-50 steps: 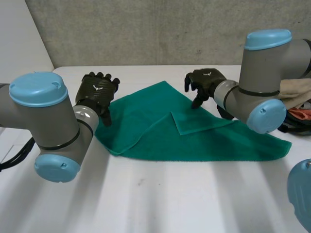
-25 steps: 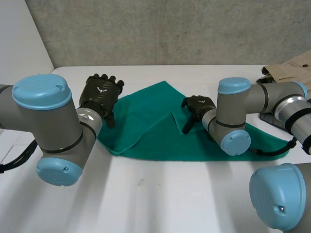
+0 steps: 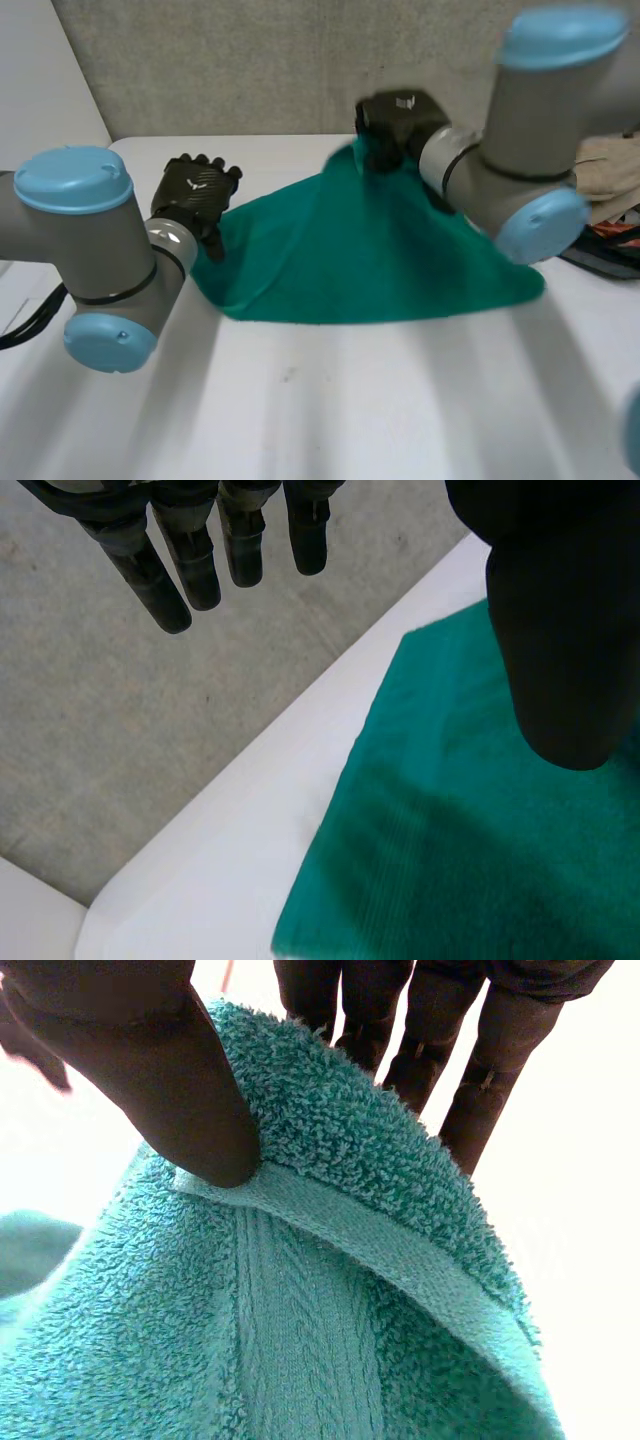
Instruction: Fold the laundry.
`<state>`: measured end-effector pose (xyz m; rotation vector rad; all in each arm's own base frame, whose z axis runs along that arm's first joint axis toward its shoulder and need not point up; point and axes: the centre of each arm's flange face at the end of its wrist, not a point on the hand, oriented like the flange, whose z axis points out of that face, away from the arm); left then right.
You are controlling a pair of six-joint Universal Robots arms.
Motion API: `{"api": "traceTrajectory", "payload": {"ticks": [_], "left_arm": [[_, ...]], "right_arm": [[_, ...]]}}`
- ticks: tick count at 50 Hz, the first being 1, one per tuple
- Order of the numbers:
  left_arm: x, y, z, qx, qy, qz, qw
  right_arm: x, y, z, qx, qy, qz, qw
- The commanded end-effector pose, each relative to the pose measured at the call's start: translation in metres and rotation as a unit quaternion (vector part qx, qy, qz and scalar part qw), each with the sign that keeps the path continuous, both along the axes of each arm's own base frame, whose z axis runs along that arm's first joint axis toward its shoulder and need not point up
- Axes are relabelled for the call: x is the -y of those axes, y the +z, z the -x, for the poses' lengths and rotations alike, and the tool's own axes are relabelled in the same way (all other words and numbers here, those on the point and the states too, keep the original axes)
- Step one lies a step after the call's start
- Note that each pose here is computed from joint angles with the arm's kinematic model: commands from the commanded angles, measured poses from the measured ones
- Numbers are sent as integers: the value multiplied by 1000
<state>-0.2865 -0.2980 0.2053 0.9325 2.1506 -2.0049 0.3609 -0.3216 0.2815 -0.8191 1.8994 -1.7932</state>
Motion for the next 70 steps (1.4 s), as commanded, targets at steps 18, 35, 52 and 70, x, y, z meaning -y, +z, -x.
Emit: {"api": "traceTrajectory", "payload": {"ticks": [18, 35, 52, 70], "left_arm": [[43, -60, -20, 50, -49, -124, 990], [77, -54, -33, -10, 65, -113, 991], [16, 124, -87, -110, -2, 74, 991], [138, 98, -53, -26, 43, 219, 974]], "right_arm": [[-121, 157, 55, 100, 61, 104, 988], [-83, 183, 122, 165, -41, 105, 980], [16, 67, 156, 6, -115, -6, 993], [104, 22, 100, -33, -173, 194, 965]]}}
